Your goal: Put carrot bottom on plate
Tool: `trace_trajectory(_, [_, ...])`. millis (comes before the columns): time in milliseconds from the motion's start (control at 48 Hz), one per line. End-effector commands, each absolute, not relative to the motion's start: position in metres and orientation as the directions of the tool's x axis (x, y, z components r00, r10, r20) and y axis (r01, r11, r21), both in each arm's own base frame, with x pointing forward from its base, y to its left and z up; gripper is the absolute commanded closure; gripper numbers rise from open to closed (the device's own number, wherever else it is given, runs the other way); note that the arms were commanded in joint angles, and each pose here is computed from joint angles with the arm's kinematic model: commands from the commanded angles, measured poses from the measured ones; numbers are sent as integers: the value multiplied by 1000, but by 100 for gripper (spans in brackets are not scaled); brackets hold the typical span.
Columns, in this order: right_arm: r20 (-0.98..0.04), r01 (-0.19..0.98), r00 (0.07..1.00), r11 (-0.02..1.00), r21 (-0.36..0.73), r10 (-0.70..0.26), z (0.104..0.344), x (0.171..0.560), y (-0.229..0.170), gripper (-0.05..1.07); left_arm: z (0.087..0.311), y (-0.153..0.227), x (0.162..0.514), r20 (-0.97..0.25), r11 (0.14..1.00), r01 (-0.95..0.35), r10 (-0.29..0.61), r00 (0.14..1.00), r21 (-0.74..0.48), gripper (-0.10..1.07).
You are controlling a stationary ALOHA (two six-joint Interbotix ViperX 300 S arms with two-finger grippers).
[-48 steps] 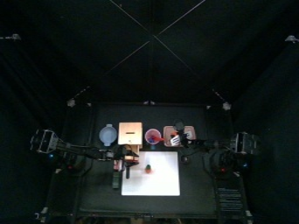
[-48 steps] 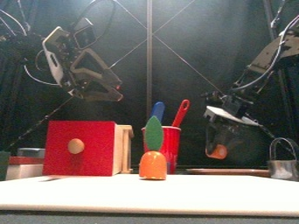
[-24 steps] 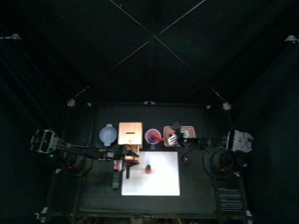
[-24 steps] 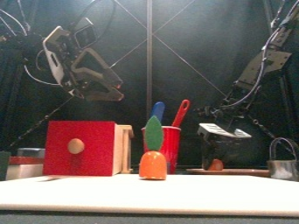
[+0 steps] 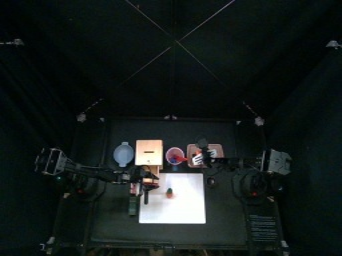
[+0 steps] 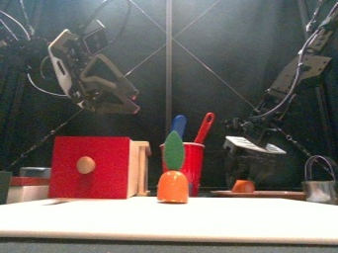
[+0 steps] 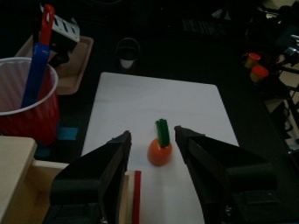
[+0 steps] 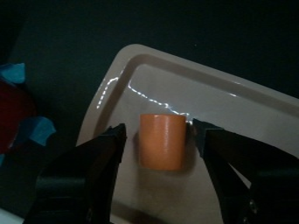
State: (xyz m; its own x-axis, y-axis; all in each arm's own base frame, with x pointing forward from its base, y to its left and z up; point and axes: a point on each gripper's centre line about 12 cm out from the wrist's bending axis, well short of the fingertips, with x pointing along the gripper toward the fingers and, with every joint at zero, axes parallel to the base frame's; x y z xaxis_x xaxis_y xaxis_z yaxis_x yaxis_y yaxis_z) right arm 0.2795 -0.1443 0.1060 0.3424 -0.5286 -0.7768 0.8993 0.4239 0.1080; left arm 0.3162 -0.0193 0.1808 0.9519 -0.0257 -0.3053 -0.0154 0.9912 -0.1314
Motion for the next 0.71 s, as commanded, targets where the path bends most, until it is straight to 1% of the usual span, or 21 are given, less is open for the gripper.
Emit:
trace_trajectory(0, [-752,892,378,429,141,-540,121,282,-143,10,189,-20,321,-275,991,-12,-26,961,-136,15])
trace_trajectory(292, [-742,868,420,470,160,-523,128,286,-127,10,189,-20,321,-273,991,-13,-25,962,-136,15])
trace_trajectory(438, [-722,852,446,498,162,-529,138,290,-117,10,190,-20,322,-273,991,-13,-25,962,-136,15])
trace_trajectory(521, [-716,849,451,504,161,-532,141,290,-114,10,192,-20,323,-267,991,-12,-25,963,-137,15])
trace_trajectory(688, [-717,861,430,487,144,-549,140,282,-114,10,193,-20,324,-261,990,-10,-26,965,-137,15])
